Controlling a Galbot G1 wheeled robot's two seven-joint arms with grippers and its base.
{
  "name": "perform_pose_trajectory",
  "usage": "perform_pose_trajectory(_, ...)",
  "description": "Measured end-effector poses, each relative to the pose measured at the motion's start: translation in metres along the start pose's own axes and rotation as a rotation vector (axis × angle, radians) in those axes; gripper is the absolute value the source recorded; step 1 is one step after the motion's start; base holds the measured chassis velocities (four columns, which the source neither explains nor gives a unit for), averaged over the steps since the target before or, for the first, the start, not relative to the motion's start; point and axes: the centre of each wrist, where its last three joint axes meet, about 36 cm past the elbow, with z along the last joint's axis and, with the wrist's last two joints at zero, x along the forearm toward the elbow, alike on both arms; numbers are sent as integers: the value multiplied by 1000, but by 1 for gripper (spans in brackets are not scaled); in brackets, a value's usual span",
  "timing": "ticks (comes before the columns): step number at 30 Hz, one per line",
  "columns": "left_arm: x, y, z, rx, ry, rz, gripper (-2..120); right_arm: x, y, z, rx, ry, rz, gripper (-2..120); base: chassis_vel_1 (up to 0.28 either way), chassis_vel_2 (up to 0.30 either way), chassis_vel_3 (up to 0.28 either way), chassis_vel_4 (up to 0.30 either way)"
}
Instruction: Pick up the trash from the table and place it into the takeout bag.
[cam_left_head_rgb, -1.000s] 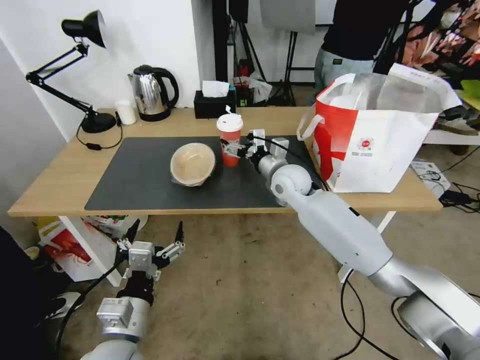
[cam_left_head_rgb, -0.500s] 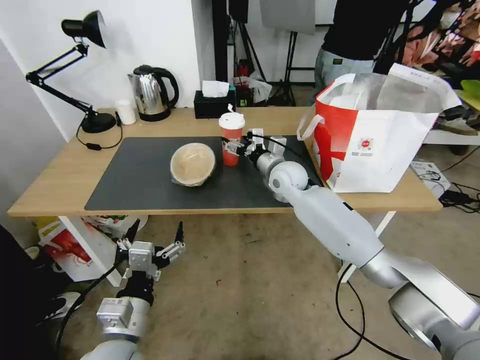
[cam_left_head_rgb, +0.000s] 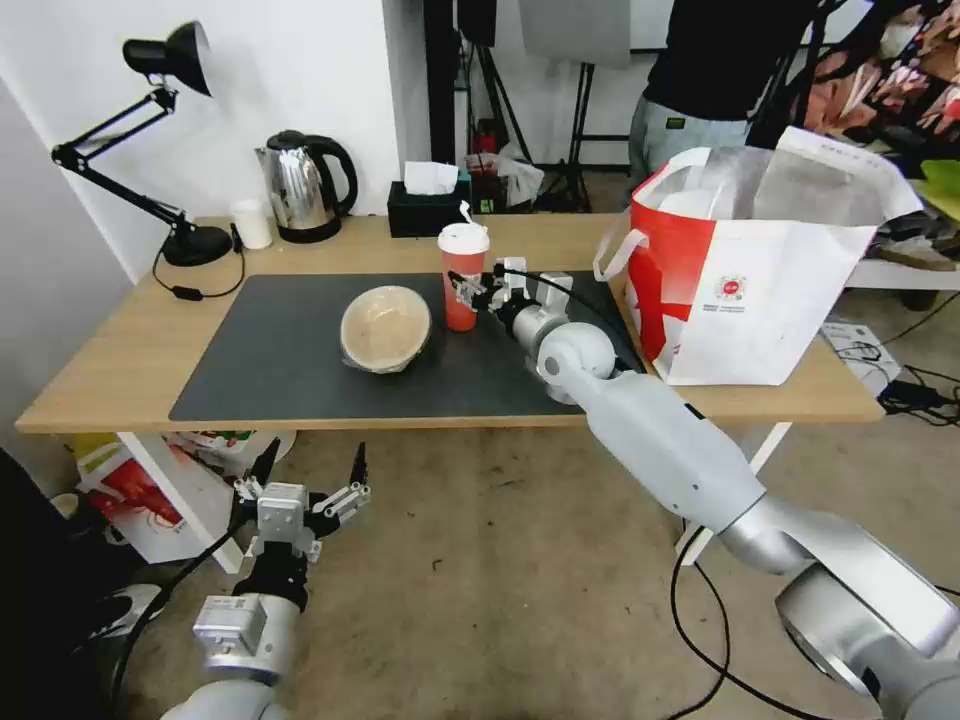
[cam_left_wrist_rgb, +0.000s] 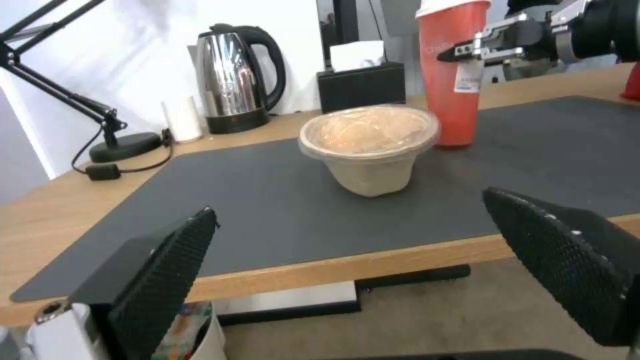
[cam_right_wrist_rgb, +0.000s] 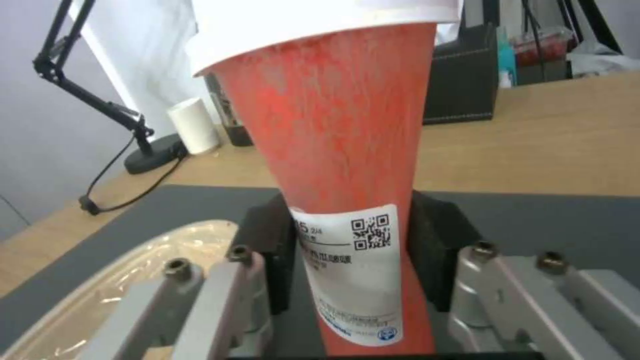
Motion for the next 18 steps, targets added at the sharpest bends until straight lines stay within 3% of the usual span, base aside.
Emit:
perform_pose_trajectory(13, 0, 0, 0, 0, 0, 0, 100, 9, 1, -13, 9, -27, -21, 8, 0, 0, 0, 0)
perform_pose_trajectory(16, 0, 0, 0, 0, 0, 0, 100, 15, 3, -30, 17, -66, -34, 7, 0, 0, 0, 0)
perform_pose_trajectory(18, 0, 0, 0, 0, 0, 0, 100, 24, 8, -68, 31, -130, -55, 7, 0, 0, 0, 0)
